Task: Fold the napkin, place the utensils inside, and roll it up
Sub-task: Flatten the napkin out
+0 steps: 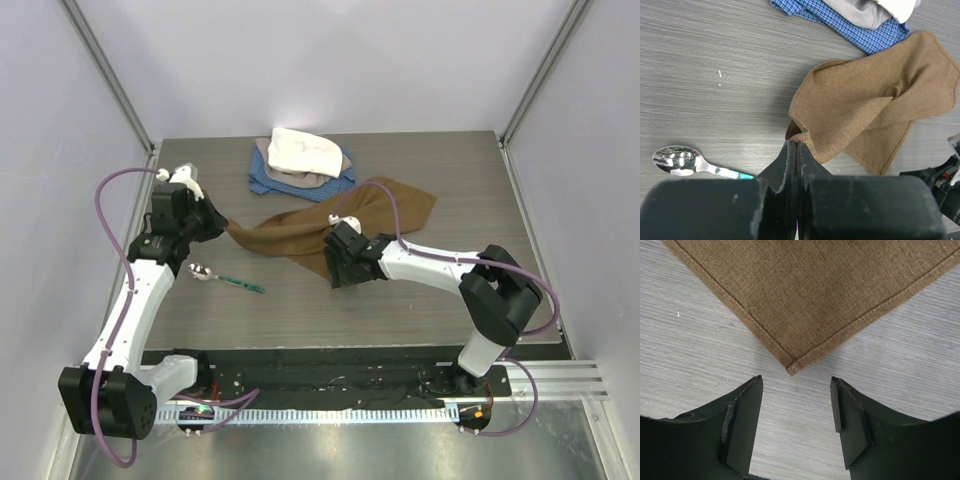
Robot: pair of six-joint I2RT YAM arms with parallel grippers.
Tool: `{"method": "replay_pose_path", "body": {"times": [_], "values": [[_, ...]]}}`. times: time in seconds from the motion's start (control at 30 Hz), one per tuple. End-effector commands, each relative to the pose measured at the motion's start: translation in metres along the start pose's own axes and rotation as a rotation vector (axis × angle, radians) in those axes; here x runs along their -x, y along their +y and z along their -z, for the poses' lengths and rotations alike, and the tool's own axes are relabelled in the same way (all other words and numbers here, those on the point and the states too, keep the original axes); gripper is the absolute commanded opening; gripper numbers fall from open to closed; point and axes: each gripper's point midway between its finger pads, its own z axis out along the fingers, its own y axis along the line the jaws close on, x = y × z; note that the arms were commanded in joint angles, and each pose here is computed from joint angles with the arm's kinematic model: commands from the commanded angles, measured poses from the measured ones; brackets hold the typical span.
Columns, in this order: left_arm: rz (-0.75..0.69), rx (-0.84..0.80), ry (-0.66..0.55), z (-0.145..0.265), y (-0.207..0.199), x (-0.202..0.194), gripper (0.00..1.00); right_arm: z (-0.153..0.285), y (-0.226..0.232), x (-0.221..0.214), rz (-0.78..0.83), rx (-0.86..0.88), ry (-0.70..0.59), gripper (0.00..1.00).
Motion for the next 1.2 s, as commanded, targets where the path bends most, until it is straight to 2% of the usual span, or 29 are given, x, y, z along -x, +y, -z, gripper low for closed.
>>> {"method": "replay_pose_path", "body": {"times": [0.0,0.27,0.6,0.73,0.9,1.1,1.17], "values": [[-0.011,-0.018,-0.039,0.007,-0.004,0.011,0.00,-0.002,0.011,0.018,0.002,0.011,-0.056,0.63],[-0.013,-0.017,-0.041,0.007,-0.004,0.012,0.00,-0.016,0.006,0.012,0.017,-0.031,-0.031,0.61],[-0.010,-0.038,-0.042,0.009,-0.008,0.012,0.00,-0.029,0.003,-0.006,0.011,-0.048,0.030,0.52],[-0.013,-0.026,-0.052,0.009,-0.006,0.014,0.00,-0.037,0.001,-0.019,0.016,-0.046,0.061,0.45],[-0.014,-0.014,-0.045,0.008,-0.003,0.012,0.00,-0.045,0.003,-0.028,0.048,-0.023,0.092,0.30],[-0.013,-0.016,-0.045,0.008,-0.004,0.011,0.00,-0.030,-0.001,-0.004,0.068,-0.033,0.024,0.02],[-0.012,-0.025,-0.044,0.007,-0.005,0.012,0.00,-0.021,-0.006,0.008,0.058,-0.035,-0.008,0.01]]}}
